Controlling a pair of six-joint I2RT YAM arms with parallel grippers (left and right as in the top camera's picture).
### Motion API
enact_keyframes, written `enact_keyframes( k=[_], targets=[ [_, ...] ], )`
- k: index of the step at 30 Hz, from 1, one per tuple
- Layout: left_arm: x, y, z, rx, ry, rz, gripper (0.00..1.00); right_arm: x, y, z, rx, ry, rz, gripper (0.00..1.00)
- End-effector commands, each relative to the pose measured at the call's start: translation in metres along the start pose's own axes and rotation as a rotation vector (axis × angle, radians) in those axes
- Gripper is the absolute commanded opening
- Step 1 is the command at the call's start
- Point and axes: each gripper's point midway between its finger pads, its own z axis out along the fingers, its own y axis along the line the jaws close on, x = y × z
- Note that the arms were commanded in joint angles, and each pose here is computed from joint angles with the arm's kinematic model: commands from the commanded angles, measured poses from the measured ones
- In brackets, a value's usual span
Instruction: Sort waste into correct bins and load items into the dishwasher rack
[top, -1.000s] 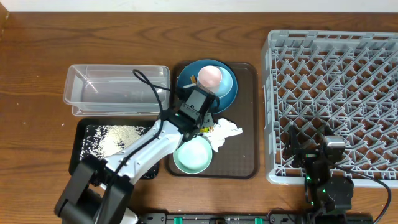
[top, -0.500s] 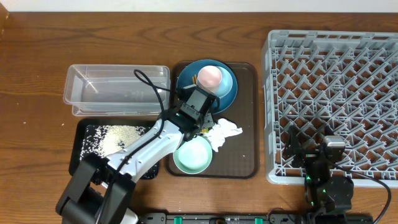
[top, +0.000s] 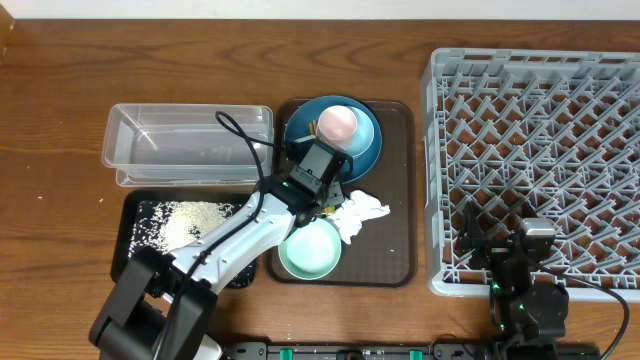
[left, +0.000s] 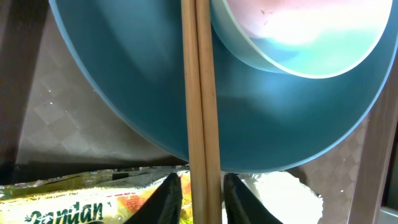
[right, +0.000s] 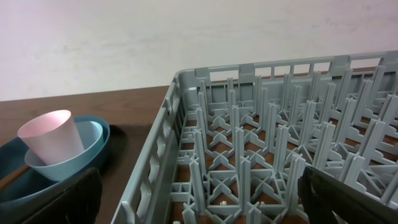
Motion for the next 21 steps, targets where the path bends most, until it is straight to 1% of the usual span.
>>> enact_keyframes(
  k=[1, 21],
  targets=[
    [-0.007, 0.001, -0.006, -0.011, -0.036, 0.045, 0.28, 0.001, 0.002, 0.0, -0.007, 0.0, 0.003, 0.99],
    [-0.02, 0.013, -0.006, -0.056, -0.083, 0.024, 0.3, 0.001, 0.002, 0.0, -0.007, 0.0, 0.003, 0.99]
  ],
)
